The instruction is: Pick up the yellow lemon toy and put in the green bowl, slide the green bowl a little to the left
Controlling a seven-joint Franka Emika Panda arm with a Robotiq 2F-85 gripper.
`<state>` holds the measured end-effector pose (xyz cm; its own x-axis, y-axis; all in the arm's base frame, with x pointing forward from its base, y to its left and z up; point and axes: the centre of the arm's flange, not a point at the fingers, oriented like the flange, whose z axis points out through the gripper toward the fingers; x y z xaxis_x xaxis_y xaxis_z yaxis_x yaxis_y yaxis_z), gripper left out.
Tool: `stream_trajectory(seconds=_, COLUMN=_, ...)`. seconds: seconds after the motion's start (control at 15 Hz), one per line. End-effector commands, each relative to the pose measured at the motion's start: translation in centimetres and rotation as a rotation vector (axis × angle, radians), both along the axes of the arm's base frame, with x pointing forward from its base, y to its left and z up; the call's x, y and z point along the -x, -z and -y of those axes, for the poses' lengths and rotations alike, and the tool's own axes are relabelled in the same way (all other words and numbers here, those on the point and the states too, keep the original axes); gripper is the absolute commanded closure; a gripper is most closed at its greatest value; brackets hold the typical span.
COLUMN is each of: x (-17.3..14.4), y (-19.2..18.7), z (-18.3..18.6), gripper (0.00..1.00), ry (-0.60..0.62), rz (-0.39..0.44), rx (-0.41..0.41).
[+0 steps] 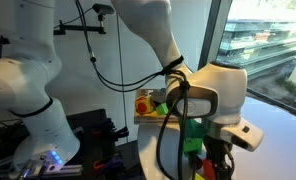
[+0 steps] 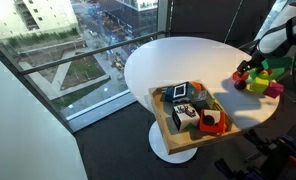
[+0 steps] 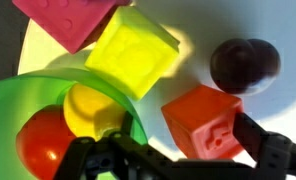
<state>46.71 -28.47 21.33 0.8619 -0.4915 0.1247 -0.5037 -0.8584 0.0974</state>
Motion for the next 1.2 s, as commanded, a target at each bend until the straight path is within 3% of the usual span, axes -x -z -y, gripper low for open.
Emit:
stream_trajectory(seconds=0.0, x=0.6, y=-0.7, z=-0.6, gripper=0.0, ry=-0.021, rz=0.021, rx=-0.026)
stream_trajectory(seconds=1.13, x=0.6, y=-1.9, z=-3.3, gripper=0.0, ry=-0.064, rz=0.06, rx=-0.074)
